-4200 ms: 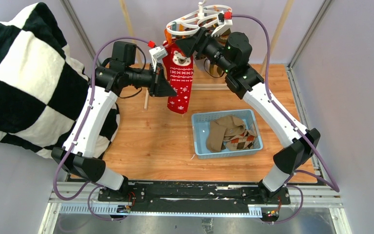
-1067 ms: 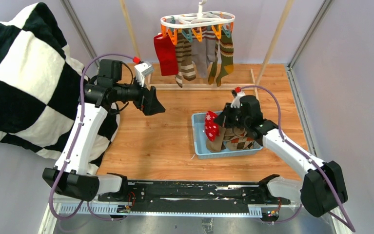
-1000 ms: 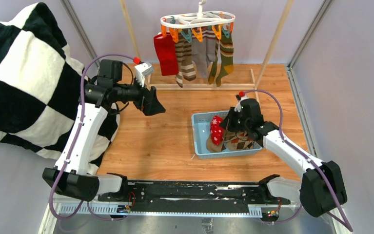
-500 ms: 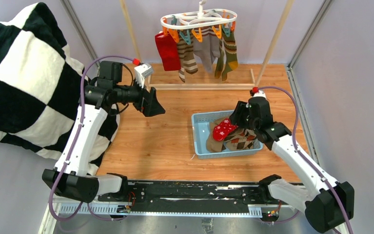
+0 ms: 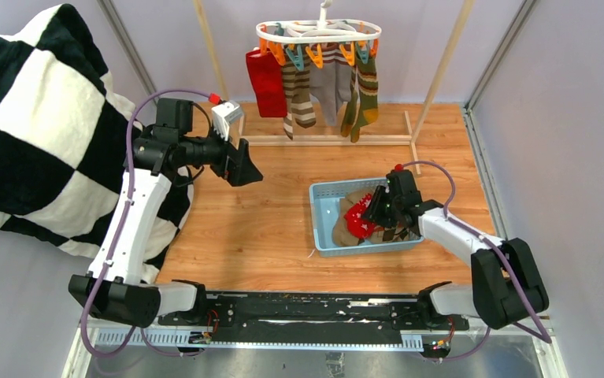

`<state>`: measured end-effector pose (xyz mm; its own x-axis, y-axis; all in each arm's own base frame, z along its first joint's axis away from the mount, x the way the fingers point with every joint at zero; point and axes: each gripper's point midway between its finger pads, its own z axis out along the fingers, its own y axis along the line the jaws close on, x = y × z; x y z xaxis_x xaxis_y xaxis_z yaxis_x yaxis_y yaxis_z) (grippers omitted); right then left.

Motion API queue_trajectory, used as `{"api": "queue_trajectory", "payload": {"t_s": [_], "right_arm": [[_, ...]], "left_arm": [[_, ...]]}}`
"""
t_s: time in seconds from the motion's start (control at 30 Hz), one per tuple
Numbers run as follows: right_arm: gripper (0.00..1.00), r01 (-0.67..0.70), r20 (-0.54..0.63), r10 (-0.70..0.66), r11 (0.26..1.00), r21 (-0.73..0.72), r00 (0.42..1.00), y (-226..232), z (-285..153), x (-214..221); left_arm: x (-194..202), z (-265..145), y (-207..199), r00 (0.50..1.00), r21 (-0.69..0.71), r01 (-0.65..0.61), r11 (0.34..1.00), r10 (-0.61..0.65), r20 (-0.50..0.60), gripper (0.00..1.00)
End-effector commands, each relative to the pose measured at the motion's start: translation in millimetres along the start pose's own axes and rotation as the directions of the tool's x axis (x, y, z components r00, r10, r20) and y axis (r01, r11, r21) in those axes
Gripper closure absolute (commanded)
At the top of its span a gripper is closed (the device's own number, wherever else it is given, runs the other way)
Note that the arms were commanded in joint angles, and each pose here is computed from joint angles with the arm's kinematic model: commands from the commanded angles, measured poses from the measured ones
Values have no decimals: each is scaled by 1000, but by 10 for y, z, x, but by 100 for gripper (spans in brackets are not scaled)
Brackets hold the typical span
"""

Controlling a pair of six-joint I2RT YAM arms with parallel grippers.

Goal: Remove the socks clipped to the hanger
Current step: Place the sock in the bin, then remove the sock from the hanger.

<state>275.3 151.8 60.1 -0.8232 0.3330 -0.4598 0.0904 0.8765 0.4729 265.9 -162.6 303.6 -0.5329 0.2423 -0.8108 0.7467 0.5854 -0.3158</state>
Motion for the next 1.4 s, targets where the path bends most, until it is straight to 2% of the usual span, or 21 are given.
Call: {"api": "queue_trajectory", "payload": {"t_s": [0.0, 0.1, 0.17, 0.3, 0.4, 0.47, 0.6, 0.73, 0.87, 1.0, 1.17, 1.37], "right_arm": [[54, 14, 61, -19, 997, 78, 998, -48, -20, 19], [41, 169, 186, -191, 977, 128, 964, 227, -254, -234], [34, 222, 274, -247, 968, 117, 929, 468, -431, -451], [28, 337, 438, -295, 941, -19, 849, 1115, -687, -869], [25, 493, 551, -331, 852, -175, 766, 1810, -814, -1160], [24, 583, 586, -356, 771, -257, 728, 2238, -838, -1268], [23, 680, 647, -383, 672, -295, 660, 2868, -766, -1562], [22, 738, 735, -324, 581, -343, 596, 3371, -686, -1763], [21, 776, 759, -331, 532, -340, 560, 3660, -448, -1836], [20, 814, 806, -316, 490, -313, 500, 3875, -354, -1973], [19, 827, 834, -313, 496, -264, 454, 3950, -156, -2120], [17, 827, 854, -269, 489, -276, 445, 4062, -36, -2250]], "left_arm": [[-33, -80, 91, 1000, -41, 4, 999, -3, 21, 0], [-46, -118, 223, 998, -66, 51, 997, -48, 35, 0], [-76, -162, 317, 994, -73, 95, 993, -91, 55, 0], [-88, -256, 490, 987, -108, 148, 983, -139, 81, 0], [-61, -287, 558, 985, -141, 165, 976, -154, 83, 0], [-40, -294, 585, 982, -159, 180, 971, -168, 82, 0], [-9, -312, 585, 978, -174, 202, 964, -190, 86, 0], [51, -350, 575, 978, -194, 201, 960, -187, 88, 0], [74, -407, 567, 981, -225, 184, 957, -167, 94, 0], [60, -426, 515, 980, -216, 189, 958, -170, 105, 0], [67, -446, 443, 980, -202, 185, 962, -164, 114, 0], [81, -455, 411, 980, -197, 179, 964, -159, 116, 0]]}}
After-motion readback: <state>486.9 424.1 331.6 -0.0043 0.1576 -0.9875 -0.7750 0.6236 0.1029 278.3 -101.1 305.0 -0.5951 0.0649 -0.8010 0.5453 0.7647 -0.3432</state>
